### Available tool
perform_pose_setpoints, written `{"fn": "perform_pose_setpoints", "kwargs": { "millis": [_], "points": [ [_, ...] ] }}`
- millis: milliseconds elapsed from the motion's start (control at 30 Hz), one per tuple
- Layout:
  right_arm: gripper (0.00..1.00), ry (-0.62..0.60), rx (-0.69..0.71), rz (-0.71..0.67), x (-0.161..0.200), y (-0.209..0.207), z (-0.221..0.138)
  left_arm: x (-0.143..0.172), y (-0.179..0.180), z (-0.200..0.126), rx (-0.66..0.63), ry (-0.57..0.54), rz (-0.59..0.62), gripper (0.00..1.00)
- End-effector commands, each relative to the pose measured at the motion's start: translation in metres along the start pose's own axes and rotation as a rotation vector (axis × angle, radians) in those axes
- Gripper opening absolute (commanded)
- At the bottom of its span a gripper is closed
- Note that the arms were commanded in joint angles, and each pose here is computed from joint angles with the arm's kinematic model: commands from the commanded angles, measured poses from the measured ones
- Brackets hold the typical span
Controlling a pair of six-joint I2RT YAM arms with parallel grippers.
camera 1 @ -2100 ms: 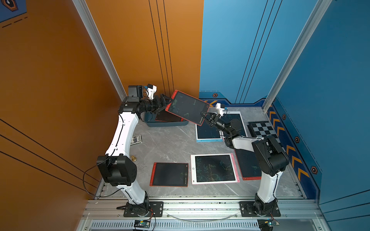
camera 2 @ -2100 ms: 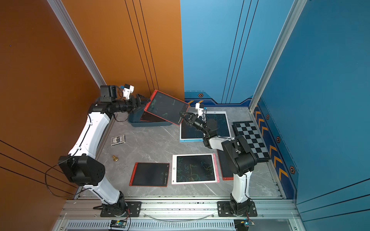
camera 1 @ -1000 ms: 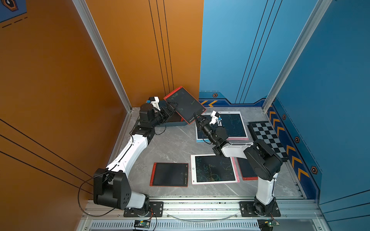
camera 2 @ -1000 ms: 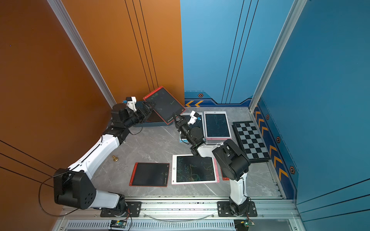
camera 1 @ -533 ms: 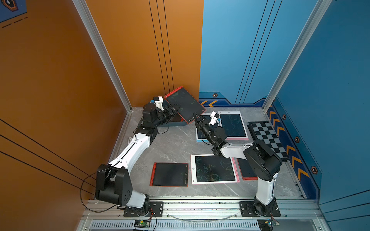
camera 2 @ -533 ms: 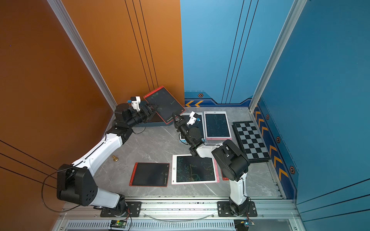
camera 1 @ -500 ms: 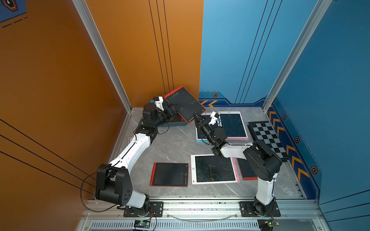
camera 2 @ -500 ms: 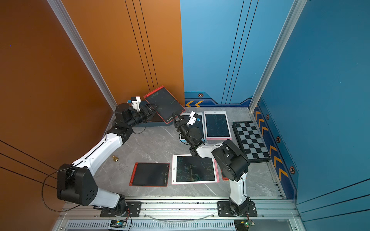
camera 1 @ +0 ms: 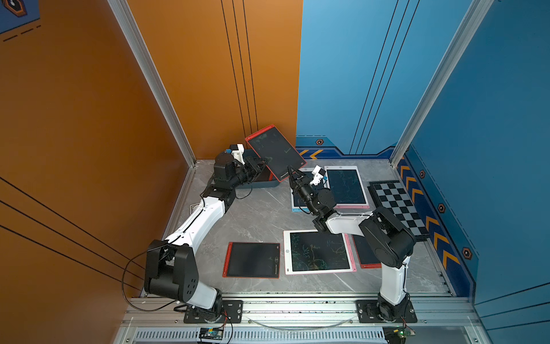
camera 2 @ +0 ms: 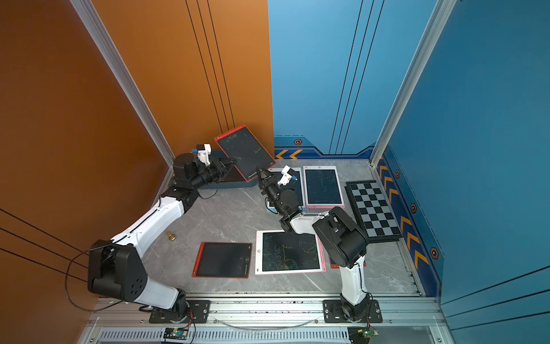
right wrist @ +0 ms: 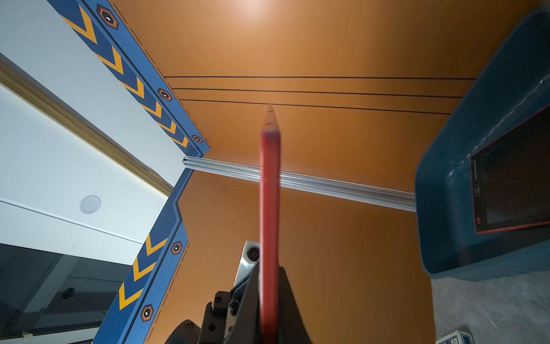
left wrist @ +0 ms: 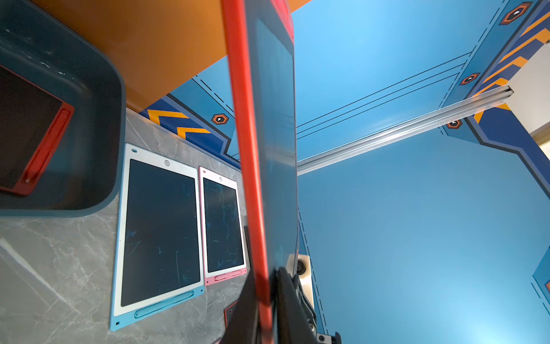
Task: Take out the writing tablet from the storage box
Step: Pick up the writing tablet from the storage box.
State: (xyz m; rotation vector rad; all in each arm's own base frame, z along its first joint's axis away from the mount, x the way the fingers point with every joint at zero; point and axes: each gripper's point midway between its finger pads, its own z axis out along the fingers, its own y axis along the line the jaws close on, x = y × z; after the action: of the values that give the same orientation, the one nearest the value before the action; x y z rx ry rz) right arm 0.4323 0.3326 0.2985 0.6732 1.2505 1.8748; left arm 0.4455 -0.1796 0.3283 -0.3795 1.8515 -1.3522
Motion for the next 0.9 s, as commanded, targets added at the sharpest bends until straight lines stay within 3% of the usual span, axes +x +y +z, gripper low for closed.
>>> {"fn": "perform_pose_setpoints", "kwargs": {
  "millis": [0,100,233,400,533,667,867],
  "points": [
    [0.05,0.035,0.000,0.003,0.008,-0.002,0.005,-0.001,-0.030,0.001,0.082,0.014,0.056,0.07],
    [0.08,0.034,0.016,0.006,0.007,-0.006,0.005,-0.003,-0.030,0.000,0.081,0.011,0.056,0.00],
    [0.15,0.029,0.040,0.005,0.003,-0.011,0.004,-0.005,-0.031,-0.002,0.083,0.004,0.058,0.00],
    [0.32,-0.001,0.082,-0.016,-0.010,-0.016,-0.002,-0.016,-0.030,-0.009,0.083,-0.014,0.053,0.00],
    [0.42,-0.054,0.206,-0.061,-0.035,-0.031,-0.017,-0.026,-0.030,-0.015,0.095,-0.009,0.038,0.00],
    [0.46,-0.091,0.303,-0.143,-0.057,-0.034,-0.034,-0.036,-0.021,-0.021,0.082,0.001,0.014,0.00],
    [0.53,-0.137,0.544,-0.353,-0.085,-0.035,-0.069,-0.027,0.001,-0.024,0.012,0.108,-0.001,0.00]
  ]
}}
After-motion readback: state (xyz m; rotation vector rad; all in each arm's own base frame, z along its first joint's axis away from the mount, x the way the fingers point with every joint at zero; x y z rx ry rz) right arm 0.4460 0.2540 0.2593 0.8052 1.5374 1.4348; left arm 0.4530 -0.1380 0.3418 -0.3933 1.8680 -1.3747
